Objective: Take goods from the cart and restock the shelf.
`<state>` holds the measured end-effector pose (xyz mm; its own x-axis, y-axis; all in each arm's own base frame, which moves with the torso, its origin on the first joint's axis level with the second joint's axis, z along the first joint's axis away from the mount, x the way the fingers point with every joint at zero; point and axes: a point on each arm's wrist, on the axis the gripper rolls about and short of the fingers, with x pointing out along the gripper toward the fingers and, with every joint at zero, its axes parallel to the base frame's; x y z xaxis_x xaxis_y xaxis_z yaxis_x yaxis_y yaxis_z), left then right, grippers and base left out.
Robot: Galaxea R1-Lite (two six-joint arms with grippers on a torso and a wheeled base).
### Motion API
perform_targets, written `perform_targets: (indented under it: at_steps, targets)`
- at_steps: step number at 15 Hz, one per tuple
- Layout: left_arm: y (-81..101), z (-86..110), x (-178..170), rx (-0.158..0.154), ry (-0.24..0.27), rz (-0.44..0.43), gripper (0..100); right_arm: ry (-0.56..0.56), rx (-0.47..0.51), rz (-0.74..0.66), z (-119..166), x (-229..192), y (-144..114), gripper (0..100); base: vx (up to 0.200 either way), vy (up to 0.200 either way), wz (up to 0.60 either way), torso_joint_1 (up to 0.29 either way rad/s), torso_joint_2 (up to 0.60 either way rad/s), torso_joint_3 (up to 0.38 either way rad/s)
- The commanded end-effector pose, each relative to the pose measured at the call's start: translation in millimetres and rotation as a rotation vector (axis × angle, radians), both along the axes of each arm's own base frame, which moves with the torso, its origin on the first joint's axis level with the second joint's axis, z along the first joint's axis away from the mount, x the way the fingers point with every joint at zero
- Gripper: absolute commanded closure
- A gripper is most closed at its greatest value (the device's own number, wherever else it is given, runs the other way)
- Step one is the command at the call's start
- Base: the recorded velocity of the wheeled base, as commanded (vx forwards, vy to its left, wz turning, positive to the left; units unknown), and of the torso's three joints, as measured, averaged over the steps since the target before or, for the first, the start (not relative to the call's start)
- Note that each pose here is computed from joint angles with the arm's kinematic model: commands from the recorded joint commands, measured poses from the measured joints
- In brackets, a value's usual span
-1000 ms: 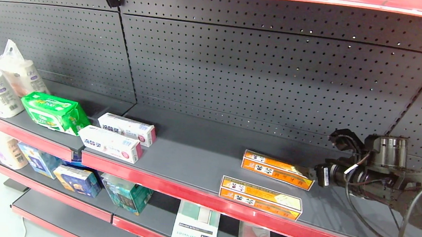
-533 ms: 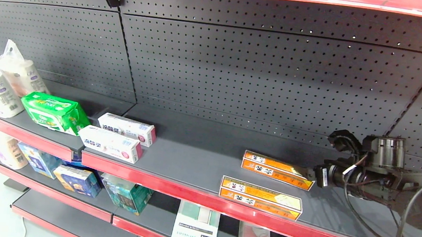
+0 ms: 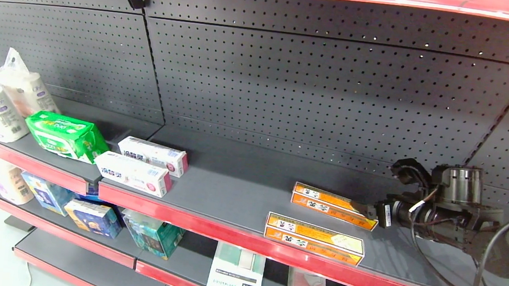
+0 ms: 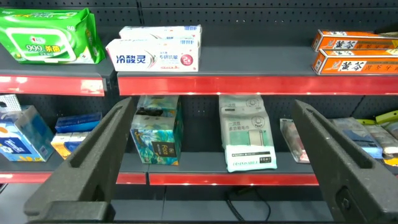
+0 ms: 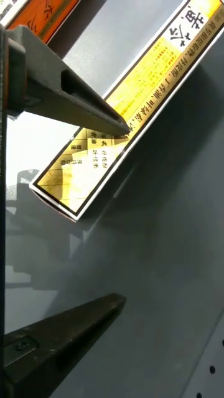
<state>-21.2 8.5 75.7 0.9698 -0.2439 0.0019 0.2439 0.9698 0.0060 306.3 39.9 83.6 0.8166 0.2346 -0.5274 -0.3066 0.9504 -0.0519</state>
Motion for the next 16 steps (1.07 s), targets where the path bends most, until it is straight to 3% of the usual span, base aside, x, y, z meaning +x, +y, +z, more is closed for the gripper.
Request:
perform_targets:
  at_steps: [1, 6, 16]
  targets:
    - [0.0, 0.1, 0.0, 0.0, -0.001, 0.001, 0, 0.008, 0.0, 0.0, -2.4, 0.9, 0.1, 0, 0.0, 0.0, 0.0, 0.0, 0.0, 0.0]
    - [0.0, 0.1, 0.0, 0.0, -0.001, -0.001, 0, -0.073, 0.024, 0.02, 22.6, -3.0, 8.7, 0, 0.0, 0.0, 0.0, 0.0, 0.0, 0.0]
    - [0.0, 0.1, 0.0, 0.0, -0.001, -0.001, 0, -0.015, 0.016, 0.038, 3.7, 3.2, 15.4, 0, 0.0, 0.0, 0.0, 0.0, 0.0, 0.0]
